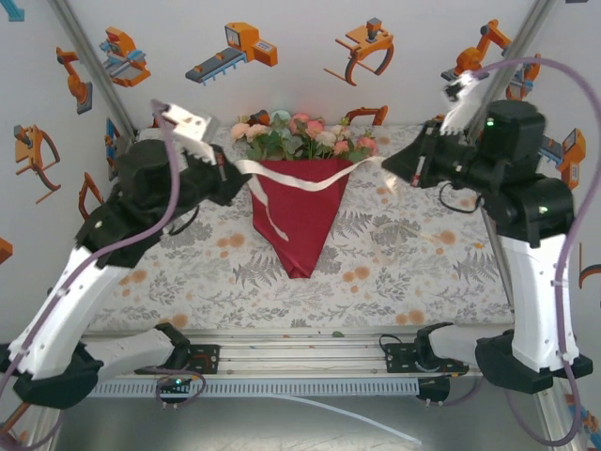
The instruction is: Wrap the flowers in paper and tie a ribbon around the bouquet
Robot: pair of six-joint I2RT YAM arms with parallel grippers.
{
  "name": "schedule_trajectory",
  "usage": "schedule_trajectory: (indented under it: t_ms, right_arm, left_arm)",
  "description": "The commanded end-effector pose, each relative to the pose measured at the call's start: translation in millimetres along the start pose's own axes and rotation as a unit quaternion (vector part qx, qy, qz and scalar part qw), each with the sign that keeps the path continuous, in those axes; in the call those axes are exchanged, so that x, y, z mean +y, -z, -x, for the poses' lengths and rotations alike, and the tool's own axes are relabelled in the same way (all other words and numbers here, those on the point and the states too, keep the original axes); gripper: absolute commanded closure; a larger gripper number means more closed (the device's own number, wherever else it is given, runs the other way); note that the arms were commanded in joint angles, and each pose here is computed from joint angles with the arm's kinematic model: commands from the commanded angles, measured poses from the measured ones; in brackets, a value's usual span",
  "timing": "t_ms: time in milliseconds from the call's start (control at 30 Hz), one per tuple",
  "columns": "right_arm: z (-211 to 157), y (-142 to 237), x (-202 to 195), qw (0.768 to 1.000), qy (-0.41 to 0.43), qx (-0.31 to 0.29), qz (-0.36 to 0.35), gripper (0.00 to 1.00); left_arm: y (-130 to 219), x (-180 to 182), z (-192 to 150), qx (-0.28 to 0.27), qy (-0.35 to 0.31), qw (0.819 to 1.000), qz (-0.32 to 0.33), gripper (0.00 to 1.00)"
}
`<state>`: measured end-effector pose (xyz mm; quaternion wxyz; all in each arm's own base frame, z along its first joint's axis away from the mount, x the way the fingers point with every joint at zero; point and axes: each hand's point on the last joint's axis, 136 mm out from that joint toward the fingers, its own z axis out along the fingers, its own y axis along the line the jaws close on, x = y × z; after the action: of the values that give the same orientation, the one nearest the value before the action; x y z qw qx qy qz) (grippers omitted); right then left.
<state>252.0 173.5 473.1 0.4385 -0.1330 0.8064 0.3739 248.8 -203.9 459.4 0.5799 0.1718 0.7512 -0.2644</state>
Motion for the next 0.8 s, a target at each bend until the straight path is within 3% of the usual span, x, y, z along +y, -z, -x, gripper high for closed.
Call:
schedule_trajectory:
  t_ms: [0, 100, 200, 233, 367, 467, 567, 633, 767]
  right_arm:
    - [-51.1, -25.6, 40.0, 0.991, -0.008, 0.076, 0.114, 1.00]
    - [-108.4, -62.0, 56.0, 0.980, -0.031, 0.128, 0.148, 1.00]
    - [-150.1, -112.4, 76.1, 0.973, -0.004, 0.157, 0.171, 1.00]
    - [-158.4, -130.5, 79.0, 0.972, 0.002, 0.164, 0.169, 0.96]
    - [-176.2, -191.9, 85.4, 0.964, 0.009, 0.205, 0.169, 0.62]
    - [-173.5, -199.3, 64.4, 0.971, 0.031, 0.209, 0.115, 0.52]
    - [-162.9, -186.9, 13.3, 0.984, 0.019, 0.176, 0.015, 0.47]
    - [-158.3, -171.0, -39.0, 0.985, -0.032, 0.153, -0.074, 0.47]
    - [-174.2, -117.9, -144.7, 0.953, -0.137, 0.123, -0.240, 0.43]
  left_arm:
    - [41.3, 62.8, -15.3, 0.015, -0.036, 0.985, 0.166, 0.99]
    - [78.1, 97.5, -16.8, -0.004, -0.035, 0.964, 0.264, 0.99]
    - [96.9, 129.0, -36.7, 0.010, -0.026, 0.936, 0.352, 1.00]
    - [98.1, 136.1, -42.6, 0.016, -0.021, 0.930, 0.367, 1.00]
    - [90.1, 177.0, -76.3, 0.060, 0.042, 0.904, 0.422, 1.00]
    - [90.2, 215.2, -103.0, 0.056, 0.142, 0.878, 0.453, 1.00]
    - [88.7, 251.0, -127.3, 0.028, 0.253, 0.852, 0.457, 1.00]
    - [74.2, 267.8, -137.8, 0.028, 0.307, 0.850, 0.426, 1.00]
    - [45.0, 297.7, -141.6, 0.075, 0.295, 0.856, 0.418, 1.00]
